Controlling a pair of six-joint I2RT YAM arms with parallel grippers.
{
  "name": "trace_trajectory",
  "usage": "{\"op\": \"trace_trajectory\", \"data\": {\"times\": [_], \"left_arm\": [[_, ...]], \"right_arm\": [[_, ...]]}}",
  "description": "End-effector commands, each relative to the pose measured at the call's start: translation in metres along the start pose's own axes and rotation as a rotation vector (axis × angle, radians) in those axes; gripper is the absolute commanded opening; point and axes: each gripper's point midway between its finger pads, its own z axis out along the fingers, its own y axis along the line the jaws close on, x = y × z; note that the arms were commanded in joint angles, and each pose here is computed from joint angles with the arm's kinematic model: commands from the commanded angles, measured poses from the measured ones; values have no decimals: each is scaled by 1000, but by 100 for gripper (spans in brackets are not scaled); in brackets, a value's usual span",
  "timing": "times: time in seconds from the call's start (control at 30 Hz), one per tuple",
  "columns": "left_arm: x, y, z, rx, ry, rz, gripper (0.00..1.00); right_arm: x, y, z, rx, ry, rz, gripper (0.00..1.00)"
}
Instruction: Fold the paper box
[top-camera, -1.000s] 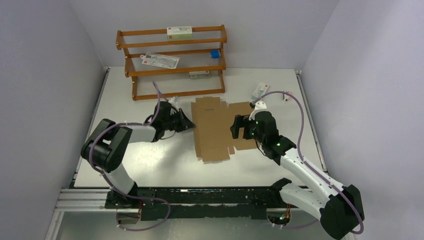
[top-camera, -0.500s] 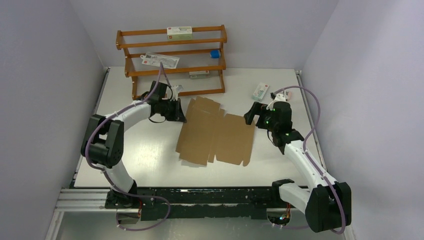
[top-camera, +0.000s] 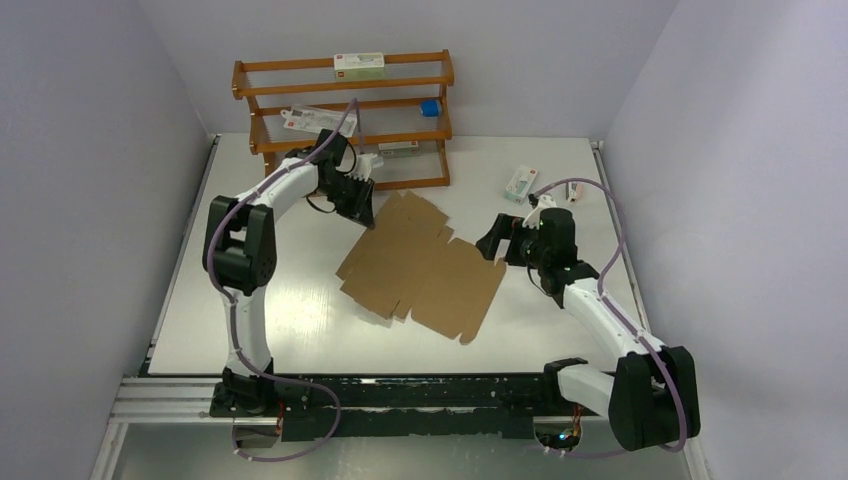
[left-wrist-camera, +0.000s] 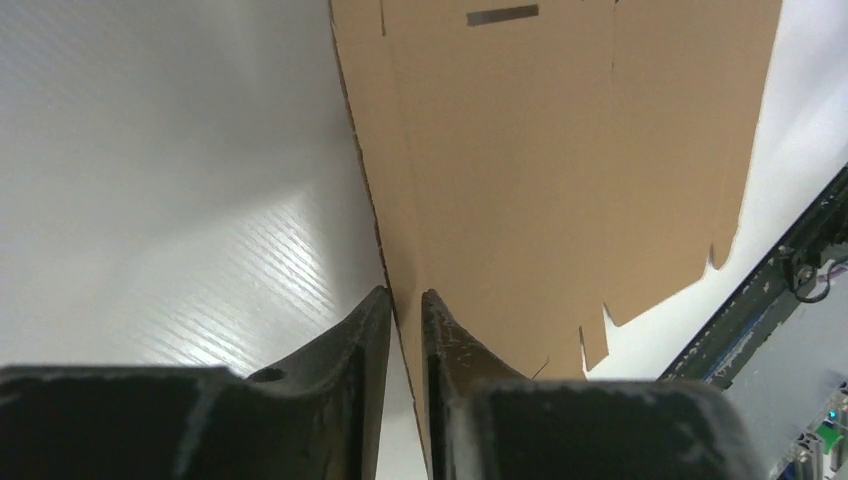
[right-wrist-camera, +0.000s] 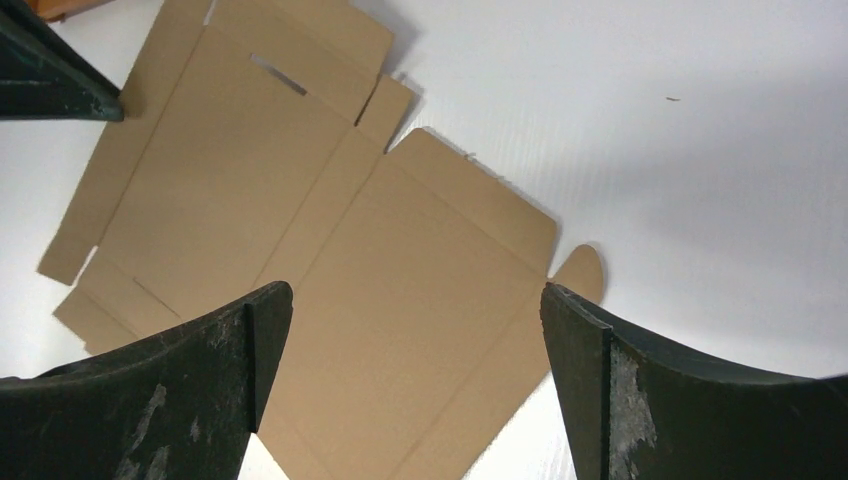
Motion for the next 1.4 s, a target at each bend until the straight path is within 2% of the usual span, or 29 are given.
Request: {"op": "trace_trajectory", "data": {"times": [0.0,0.13,0.23,0.33,0.47,0.57,0.7,0.87,1.03,1.23,1.37], "left_arm": [[-9,-7,-6,-22,28,65,30],[-25,-8,-23,-99,-75,38,51],[-28,-8,-47,-208,-182,-54,64],[-17,-15,-77,-283,-316,-194,76],[24,-21,-95,-334,-414,-339,87],[58,-30,-99,-307,-464,-427,89],[110,-36,-92,-292,-451,-553,89],[143,-43,-75,-212,-459,-645,89],[153,-56,-49,-130,-416,-676,87],[157,-67,-23,-119,-348,-655,85],[149,-62,-18,-144,-351,-635,84]], "right_arm": [[-1,15,9,-62,22,-27,99],[-3,23,24,-100,35,-29,99],[-8,25,37,-109,56,-53,99],[-20,28,51,-117,53,-58,99],[-24,35,74,-114,66,-79,99],[-17,30,93,-102,114,-80,99],[-6,23,104,-89,149,-74,99],[6,10,112,-49,187,-91,99],[22,3,115,-39,229,-83,99],[39,-6,113,-11,274,-81,99],[51,-4,104,-22,304,-78,98]]}}
